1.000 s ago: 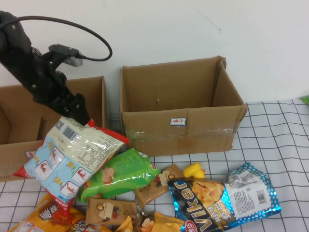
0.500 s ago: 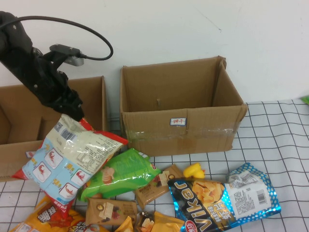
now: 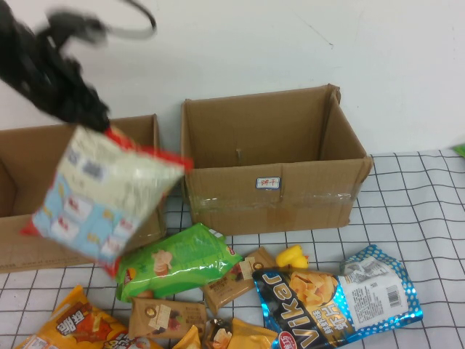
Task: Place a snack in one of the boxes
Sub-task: Pick up the potato chip, then place the potato chip in the potato chip box, then pick up the biscuit
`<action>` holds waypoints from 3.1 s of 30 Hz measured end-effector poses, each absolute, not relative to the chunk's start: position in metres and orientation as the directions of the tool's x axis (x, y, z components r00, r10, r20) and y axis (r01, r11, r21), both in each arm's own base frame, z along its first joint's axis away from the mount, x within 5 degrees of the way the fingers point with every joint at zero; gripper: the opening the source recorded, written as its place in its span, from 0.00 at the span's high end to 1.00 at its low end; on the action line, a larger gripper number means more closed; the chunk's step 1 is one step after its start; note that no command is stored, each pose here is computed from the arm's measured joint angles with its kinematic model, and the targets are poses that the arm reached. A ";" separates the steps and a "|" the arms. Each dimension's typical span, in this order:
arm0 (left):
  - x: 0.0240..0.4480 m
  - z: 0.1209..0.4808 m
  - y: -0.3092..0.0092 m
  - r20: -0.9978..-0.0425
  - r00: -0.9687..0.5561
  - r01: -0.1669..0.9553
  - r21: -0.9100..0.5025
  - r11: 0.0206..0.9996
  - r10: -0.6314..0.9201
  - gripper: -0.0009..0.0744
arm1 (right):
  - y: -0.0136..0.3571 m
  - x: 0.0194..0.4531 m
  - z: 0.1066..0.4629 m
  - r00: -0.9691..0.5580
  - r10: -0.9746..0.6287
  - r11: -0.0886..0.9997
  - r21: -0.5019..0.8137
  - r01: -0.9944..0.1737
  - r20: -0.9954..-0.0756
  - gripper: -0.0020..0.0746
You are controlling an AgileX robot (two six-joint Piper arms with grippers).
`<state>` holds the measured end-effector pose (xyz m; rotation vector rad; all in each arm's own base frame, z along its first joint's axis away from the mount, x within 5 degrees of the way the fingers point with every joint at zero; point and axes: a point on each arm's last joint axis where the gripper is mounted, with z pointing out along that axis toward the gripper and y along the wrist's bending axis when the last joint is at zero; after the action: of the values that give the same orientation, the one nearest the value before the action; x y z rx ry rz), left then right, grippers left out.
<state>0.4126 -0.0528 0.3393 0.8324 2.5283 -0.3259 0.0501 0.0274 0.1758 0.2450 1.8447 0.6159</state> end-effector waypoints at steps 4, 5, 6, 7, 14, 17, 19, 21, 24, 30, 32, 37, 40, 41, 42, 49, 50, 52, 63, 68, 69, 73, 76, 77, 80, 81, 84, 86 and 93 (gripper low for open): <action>0.388 0.401 -0.052 -0.611 -0.616 0.616 0.020 0.788 0.497 0.98 | 0.027 0.050 0.176 -0.358 0.452 0.843 0.523 -0.129 -0.817 0.98; 0.386 0.410 -0.051 -0.633 -0.598 0.611 0.037 0.791 0.492 0.98 | 0.027 0.050 0.176 -0.358 0.452 0.843 0.523 -0.129 -0.817 0.98; 0.383 0.422 -0.051 -0.666 -0.569 0.598 0.066 0.799 0.482 0.98 | 0.027 0.050 0.176 -0.358 0.452 0.843 0.523 -0.129 -0.817 0.98; 0.382 0.431 -0.050 -0.697 -0.546 0.577 0.089 0.811 0.465 0.99 | 0.027 0.050 0.176 -0.358 0.451 0.843 0.522 -0.129 -0.818 0.98; 0.417 0.432 -0.038 -0.811 -0.454 0.407 0.179 0.895 0.369 0.99 | 0.027 0.050 0.176 -0.357 0.449 0.844 0.520 -0.130 -0.819 0.98; 0.445 0.396 -0.022 -0.782 -0.534 0.356 0.136 0.925 0.320 0.99 | 0.027 0.050 0.176 -0.357 0.449 0.844 0.520 -0.130 -0.819 0.98; 0.458 0.374 -0.011 -0.759 -0.590 0.318 0.094 0.943 0.275 0.99 | 0.027 0.050 0.176 -0.357 0.449 0.844 0.520 -0.130 -0.819 0.98; 0.466 0.357 -0.002 -0.737 -0.635 0.280 0.058 0.958 0.230 0.99 | 0.027 0.050 0.176 -0.357 0.449 0.845 0.519 -0.130 -0.819 0.97; 0.477 0.336 0.008 -0.709 -0.675 0.244 0.045 0.969 0.204 0.92 | 0.027 0.050 0.176 -0.357 0.446 0.846 0.517 -0.131 -0.821 0.98; 0.481 0.325 0.022 -0.688 -0.710 0.169 0.036 0.985 0.147 0.43 | 0.028 0.050 0.176 -0.357 0.448 0.844 0.519 -0.133 -0.820 0.98; 0.479 0.329 0.025 -0.692 -0.714 0.137 0.011 0.991 0.106 0.33 | 0.028 0.050 0.176 -0.356 0.457 0.838 0.529 -0.135 -0.815 0.98; 0.453 0.371 0.022 -0.720 -0.685 0.156 0.008 0.988 0.114 0.55 | 0.032 0.050 0.180 -0.344 0.446 0.827 0.528 -0.194 -0.826 0.98; 0.422 0.412 0.015 -0.757 -0.627 0.240 0.034 0.970 0.182 0.84 | 0.036 0.048 0.188 -0.319 0.375 0.841 0.464 -0.277 -0.870 0.98; 0.412 0.424 0.012 -0.768 -0.608 0.264 0.041 0.964 0.199 0.88 | 0.037 0.047 0.193 -0.303 0.350 0.847 0.438 -0.302 -0.886 0.98; 0.399 0.438 0.009 -0.781 -0.586 0.289 0.048 0.956 0.216 0.92 | 0.038 0.045 0.202 -0.274 0.322 0.854 0.403 -0.328 -0.906 0.98; 0.317 0.501 -0.002 -0.798 -0.531 0.370 0.085 0.925 0.286 0.98 | 0.043 0.051 0.254 -0.231 0.129 0.876 0.220 -0.430 -0.965 0.98; 0.307 0.507 -0.003 -0.800 -0.523 0.375 0.093 0.922 0.294 0.98 | 0.044 0.055 0.259 -0.245 0.098 0.873 0.202 -0.444 -0.964 0.97; 0.281 0.521 -0.006 -0.816 -0.492 0.376 0.114 0.919 0.303 0.99 | 0.047 0.062 0.273 -0.249 0.012 0.858 0.138 -0.494 -0.969 0.98; 0.132 0.493 -0.016 -0.904 -0.353 0.294 0.137 0.946 0.240 0.99 | 0.060 0.097 0.319 -0.243 -0.379 0.635 -0.060 -0.770 -0.893 0.98; 0.094 0.441 -0.015 -0.941 -0.299 0.212 0.095 0.973 0.157 0.99 | 0.064 0.111 0.336 -0.238 -0.433 0.551 -0.046 -0.833 -0.869 0.98; 0.081 0.418 -0.015 -0.942 -0.310 0.189 0.070 0.979 0.127 0.99 | 0.067 0.118 0.343 -0.220 -0.462 0.500 -0.048 -0.865 -0.859 0.98; 0.066 0.379 -0.015 -0.931 -0.351 0.174 0.036 0.984 0.096 0.99 | 0.076 0.132 0.349 -0.180 -0.571 0.391 -0.073 -0.918 -0.801 0.98; 0.060 0.354 -0.016 -0.920 -0.389 0.156 -0.017 0.988 0.045 0.99 | 0.087 0.143 0.351 -0.154 -0.673 0.309 -0.086 -0.947 -0.723 0.98; 0.057 0.346 -0.016 -0.919 -0.394 0.150 -0.030 0.988 0.032 0.99 | 0.091 0.147 0.350 -0.151 -0.708 0.287 -0.087 -0.954 -0.690 0.98; 0.049 0.329 -0.018 -0.916 -0.401 0.150 -0.066 0.986 -0.001 0.99 | 0.107 0.156 0.344 -0.129 -0.793 0.219 -0.081 -0.972 -0.595 0.98; 0.046 0.323 -0.018 -0.917 -0.399 0.153 -0.073 0.986 -0.007 0.99 | 0.114 0.158 0.341 -0.116 -0.818 0.193 -0.080 -0.978 -0.564 0.98; 0.037 0.312 -0.020 -0.925 -0.380 0.156 -0.080 0.984 -0.015 0.99 | 0.136 0.161 0.330 -0.077 -0.881 0.126 -0.074 -0.989 -0.467 0.98; 0.031 0.306 -0.020 -0.933 -0.360 0.158 -0.079 0.984 -0.017 0.99 | 0.153 0.161 0.319 -0.042 -0.916 0.077 -0.072 -0.994 -0.400 0.98; 0.018 0.303 -0.022 -0.954 -0.298 0.163 -0.065 0.984 -0.014 0.99 | 0.203 0.172 0.267 -0.014 -0.978 0.028 -0.066 -0.997 -0.209 0.98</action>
<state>0.0179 -0.0216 0.3029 0.1086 1.8667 -0.1746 0.1719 0.2026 0.2671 -2.0569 2.1017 0.1467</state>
